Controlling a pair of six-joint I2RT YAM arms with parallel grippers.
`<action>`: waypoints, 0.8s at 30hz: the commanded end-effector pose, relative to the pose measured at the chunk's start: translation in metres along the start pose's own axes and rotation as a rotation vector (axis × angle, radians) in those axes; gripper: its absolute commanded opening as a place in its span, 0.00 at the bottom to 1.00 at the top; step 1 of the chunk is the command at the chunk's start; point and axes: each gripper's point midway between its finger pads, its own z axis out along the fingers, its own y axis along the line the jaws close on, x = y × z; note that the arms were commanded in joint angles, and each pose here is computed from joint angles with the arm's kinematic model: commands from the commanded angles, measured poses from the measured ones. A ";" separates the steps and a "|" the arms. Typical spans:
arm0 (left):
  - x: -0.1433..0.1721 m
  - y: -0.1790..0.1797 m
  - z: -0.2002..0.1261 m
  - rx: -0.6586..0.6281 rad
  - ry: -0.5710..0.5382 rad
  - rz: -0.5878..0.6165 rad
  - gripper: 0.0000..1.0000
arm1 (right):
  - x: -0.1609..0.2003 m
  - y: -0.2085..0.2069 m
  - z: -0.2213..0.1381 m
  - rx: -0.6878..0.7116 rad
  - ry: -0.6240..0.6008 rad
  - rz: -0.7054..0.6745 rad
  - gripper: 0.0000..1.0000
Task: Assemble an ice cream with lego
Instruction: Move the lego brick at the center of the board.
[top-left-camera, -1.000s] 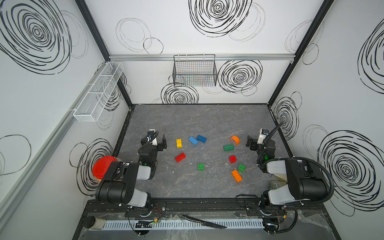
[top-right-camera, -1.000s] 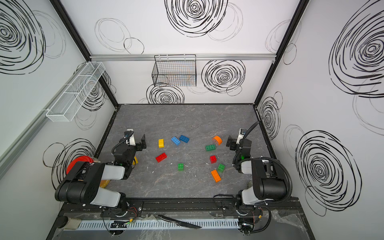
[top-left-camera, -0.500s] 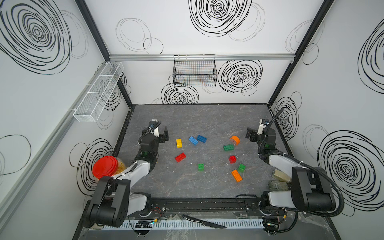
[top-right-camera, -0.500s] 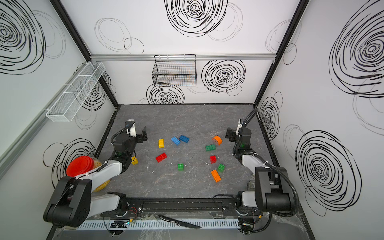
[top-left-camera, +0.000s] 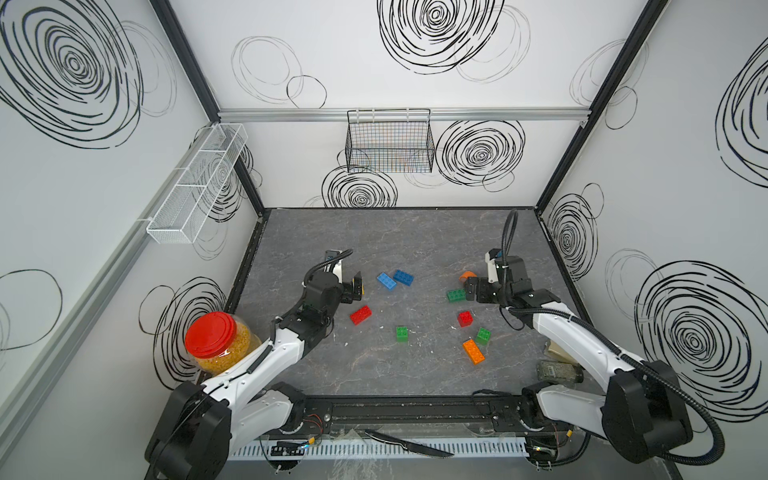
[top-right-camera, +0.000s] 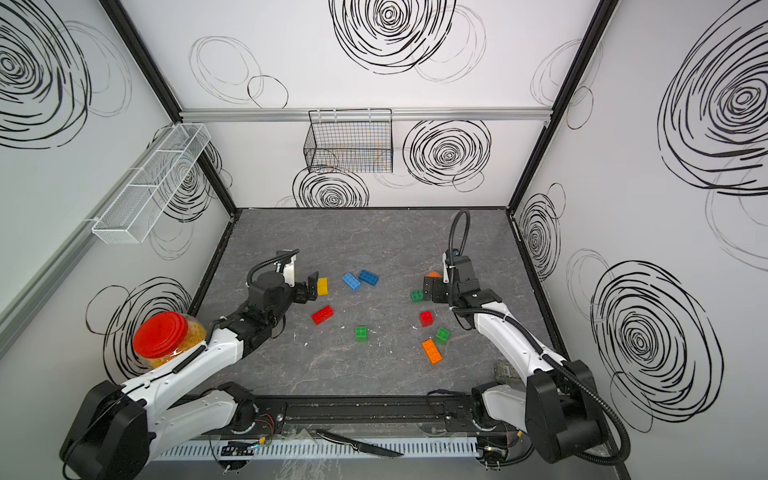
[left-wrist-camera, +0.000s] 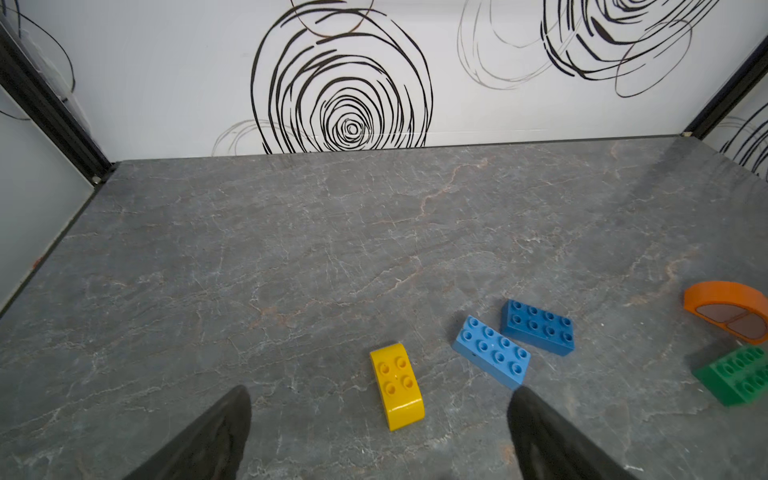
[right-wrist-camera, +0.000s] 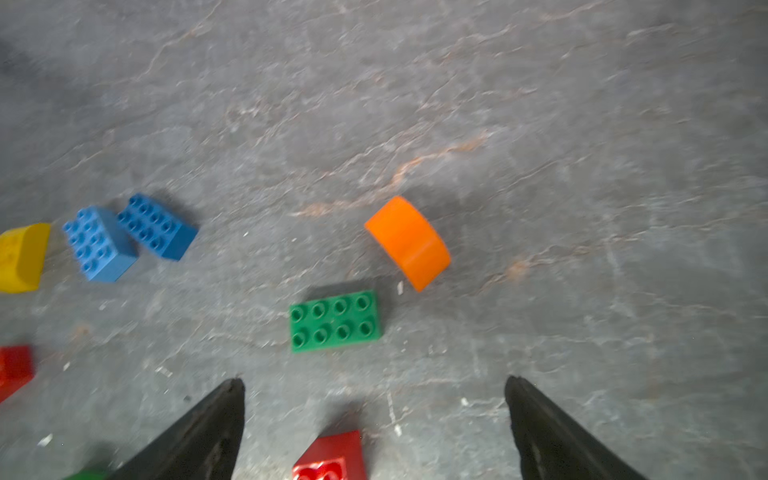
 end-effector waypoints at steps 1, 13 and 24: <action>0.004 -0.006 -0.006 0.019 0.029 -0.111 0.99 | 0.032 0.020 -0.008 -0.077 0.172 0.028 0.99; 0.019 -0.018 -0.021 0.091 0.076 -0.162 0.99 | 0.088 0.038 0.012 -0.031 0.440 0.003 0.78; 0.035 -0.012 -0.025 0.072 0.098 -0.195 0.99 | 0.094 0.023 0.025 0.086 0.482 -0.028 0.67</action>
